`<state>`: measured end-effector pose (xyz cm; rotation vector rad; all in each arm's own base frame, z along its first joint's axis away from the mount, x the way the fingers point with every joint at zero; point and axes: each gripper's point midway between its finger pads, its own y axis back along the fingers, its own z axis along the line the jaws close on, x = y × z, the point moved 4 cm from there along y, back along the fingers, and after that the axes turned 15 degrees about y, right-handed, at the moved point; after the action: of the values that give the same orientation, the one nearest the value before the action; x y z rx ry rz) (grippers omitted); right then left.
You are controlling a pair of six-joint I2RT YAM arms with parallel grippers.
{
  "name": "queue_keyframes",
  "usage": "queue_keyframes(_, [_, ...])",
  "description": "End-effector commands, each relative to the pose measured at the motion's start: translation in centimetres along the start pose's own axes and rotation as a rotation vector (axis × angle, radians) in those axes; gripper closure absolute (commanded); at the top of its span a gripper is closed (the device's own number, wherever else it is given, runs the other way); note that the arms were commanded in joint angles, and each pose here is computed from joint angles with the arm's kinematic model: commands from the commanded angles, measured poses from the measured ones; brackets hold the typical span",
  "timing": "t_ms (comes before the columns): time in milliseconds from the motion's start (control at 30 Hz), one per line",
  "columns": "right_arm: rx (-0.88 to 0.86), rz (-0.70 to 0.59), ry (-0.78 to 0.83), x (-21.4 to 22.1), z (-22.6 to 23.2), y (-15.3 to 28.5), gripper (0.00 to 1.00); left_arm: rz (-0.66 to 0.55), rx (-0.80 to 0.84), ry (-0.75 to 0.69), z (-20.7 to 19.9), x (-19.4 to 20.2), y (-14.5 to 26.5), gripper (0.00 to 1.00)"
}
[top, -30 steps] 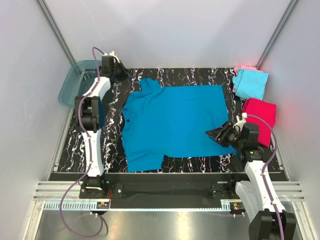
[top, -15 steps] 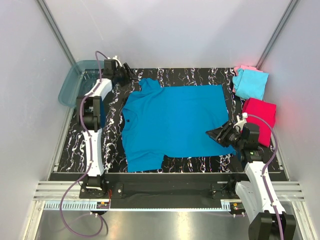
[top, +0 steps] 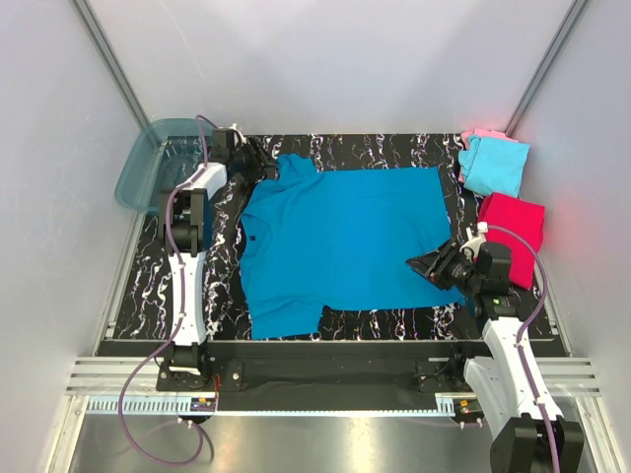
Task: Fold and stack the t-shirts
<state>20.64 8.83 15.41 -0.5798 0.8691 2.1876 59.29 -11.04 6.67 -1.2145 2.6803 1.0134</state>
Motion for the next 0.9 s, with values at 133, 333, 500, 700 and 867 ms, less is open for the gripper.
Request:
queue_keyframes(133, [-0.040, -0.016, 0.045, -1.1, 1.1, 0.3, 0.58, -0.018, 0.113, 0.010, -1.4, -0.8, -1.8, 0.35])
queue_keyframes(333, [-0.036, -0.014, 0.037, -1.3, 1.0, 0.2, 0.60, -0.010, 0.151, 0.062, -1.4, -1.1, -3.2, 0.36])
queue_keyframes(500, [-0.032, -0.013, 0.028, -1.3, 0.8, 0.2, 0.60, 0.002, 0.174, 0.075, -1.9, -0.7, -3.6, 0.43])
queue_keyframes(700, [-0.031, -0.017, 0.029, -1.4, 0.8, 0.2, 0.62, 0.019, 0.161, 0.063, -1.4, -0.1, -3.0, 0.76])
queue_keyframes(867, [-0.037, -0.018, 0.028, -1.3, 0.9, 0.2, 0.62, 0.022, 0.155, 0.048, -1.6, 0.0, -2.5, 1.00])
